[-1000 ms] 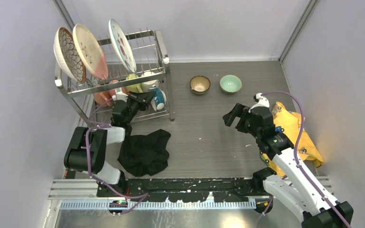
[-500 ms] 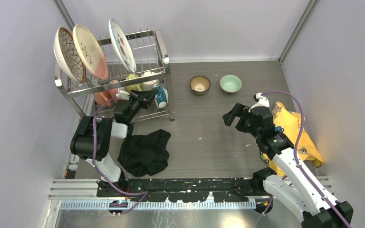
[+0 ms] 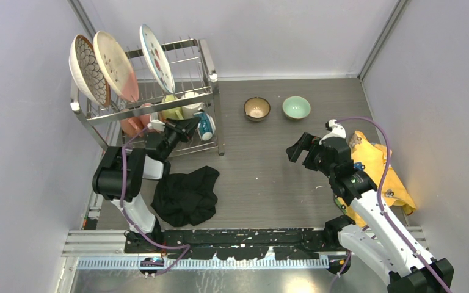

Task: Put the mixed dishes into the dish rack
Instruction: Place the bowl in the dish rack.

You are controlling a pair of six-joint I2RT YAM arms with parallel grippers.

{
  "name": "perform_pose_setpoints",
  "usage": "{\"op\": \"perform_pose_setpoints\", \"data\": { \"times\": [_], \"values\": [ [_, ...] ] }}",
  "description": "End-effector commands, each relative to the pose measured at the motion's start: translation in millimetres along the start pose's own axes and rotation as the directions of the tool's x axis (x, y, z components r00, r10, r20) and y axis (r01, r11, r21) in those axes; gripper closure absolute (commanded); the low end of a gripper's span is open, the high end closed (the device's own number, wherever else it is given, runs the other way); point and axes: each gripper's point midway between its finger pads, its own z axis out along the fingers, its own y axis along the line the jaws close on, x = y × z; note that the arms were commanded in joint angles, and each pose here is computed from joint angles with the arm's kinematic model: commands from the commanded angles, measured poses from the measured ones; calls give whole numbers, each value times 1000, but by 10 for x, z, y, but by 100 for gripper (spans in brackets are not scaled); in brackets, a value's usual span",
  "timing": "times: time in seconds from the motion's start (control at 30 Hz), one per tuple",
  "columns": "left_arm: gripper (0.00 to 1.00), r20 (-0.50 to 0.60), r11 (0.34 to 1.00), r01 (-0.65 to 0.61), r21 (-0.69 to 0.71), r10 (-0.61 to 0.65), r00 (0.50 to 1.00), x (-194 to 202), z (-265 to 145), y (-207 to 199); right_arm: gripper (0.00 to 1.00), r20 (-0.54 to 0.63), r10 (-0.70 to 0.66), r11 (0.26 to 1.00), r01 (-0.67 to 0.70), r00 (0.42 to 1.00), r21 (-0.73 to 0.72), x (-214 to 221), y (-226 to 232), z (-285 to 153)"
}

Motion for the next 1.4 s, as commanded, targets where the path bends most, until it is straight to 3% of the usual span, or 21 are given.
{"op": "perform_pose_setpoints", "data": {
  "times": [0.0,0.1,0.57,1.37],
  "values": [
    [93,30,995,-54,86,51,998,-73,-40,-210,0,39,-8,1000,9,999,-22,-96,52,16],
    [86,36,996,-52,75,50,998,-88,-66,-168,0,37,-6,1000,7,999,-22,-90,49,17],
    [81,56,998,-61,10,60,997,-148,-158,-20,0,38,-5,1000,6,999,-21,-85,44,11],
    [82,39,977,-151,-149,158,987,-114,-333,41,0,46,-3,1000,4,999,-25,-86,39,-16]
  ]
}}
